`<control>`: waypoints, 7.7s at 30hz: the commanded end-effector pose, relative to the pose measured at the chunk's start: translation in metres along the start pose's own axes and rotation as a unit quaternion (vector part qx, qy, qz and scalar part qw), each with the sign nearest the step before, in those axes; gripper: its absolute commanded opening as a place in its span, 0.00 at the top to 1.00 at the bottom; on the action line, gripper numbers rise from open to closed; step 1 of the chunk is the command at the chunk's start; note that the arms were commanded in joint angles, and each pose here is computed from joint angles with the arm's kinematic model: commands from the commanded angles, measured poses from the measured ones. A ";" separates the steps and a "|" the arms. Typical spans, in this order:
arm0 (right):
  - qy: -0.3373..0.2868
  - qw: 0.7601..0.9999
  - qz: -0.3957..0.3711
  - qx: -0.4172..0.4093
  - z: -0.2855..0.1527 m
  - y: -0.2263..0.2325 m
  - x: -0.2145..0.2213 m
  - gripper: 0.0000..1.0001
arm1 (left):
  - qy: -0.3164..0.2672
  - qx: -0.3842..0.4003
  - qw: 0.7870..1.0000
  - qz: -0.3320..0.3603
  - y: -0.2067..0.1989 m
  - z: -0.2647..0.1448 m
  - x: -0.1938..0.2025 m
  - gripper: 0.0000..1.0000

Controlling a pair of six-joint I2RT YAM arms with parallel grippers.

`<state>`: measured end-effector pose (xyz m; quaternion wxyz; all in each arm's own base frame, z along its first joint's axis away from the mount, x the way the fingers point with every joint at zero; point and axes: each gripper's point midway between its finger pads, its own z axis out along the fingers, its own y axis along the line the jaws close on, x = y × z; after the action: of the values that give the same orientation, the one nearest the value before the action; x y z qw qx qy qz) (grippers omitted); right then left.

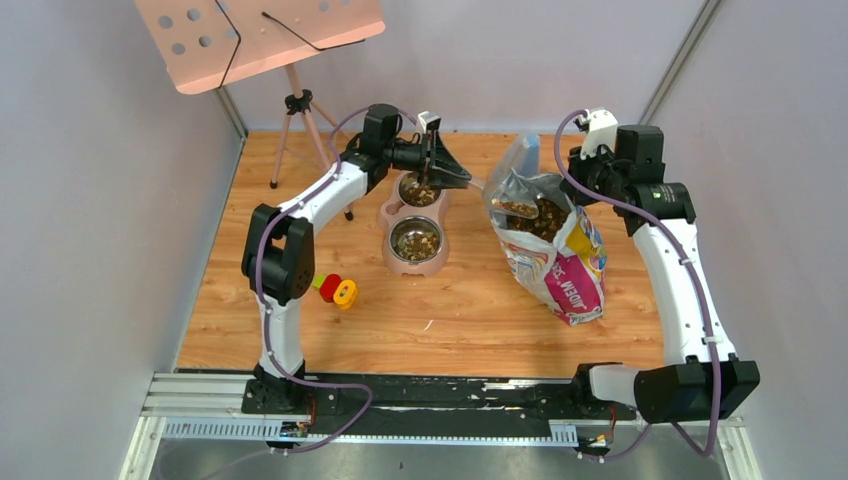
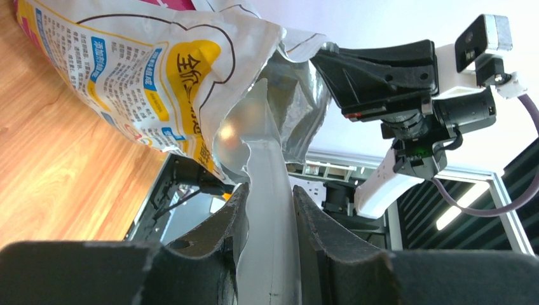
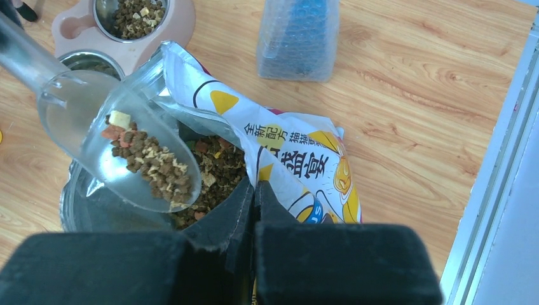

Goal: Serve the pet food

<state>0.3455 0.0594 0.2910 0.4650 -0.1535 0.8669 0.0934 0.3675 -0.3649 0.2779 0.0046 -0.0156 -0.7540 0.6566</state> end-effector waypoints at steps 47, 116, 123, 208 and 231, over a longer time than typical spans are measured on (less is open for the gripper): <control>-0.039 0.999 -0.022 0.006 0.007 -0.008 -0.028 1.00 | -0.170 -0.017 0.985 -0.012 0.023 -0.183 0.038 1.00; -0.046 0.998 -0.030 0.012 -0.001 -0.006 -0.016 1.00 | -0.203 -0.294 0.917 0.177 0.122 -0.224 0.043 1.00; -0.048 0.998 -0.031 0.014 -0.002 -0.006 -0.017 1.00 | -0.179 -0.292 0.919 0.197 0.118 -0.208 0.048 1.00; -0.051 0.998 -0.026 0.015 -0.003 -0.009 -0.012 1.00 | 0.088 -0.375 0.921 -0.054 0.243 -0.180 0.131 0.34; -0.047 0.998 -0.026 0.016 -0.006 -0.008 -0.006 1.00 | 0.043 -0.364 0.925 0.103 0.175 -0.188 0.135 0.25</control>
<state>0.3467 0.0540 0.2900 0.4916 -0.1605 0.8520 0.0815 0.2478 -0.1474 0.0972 0.0244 -0.0675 -0.9453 0.3181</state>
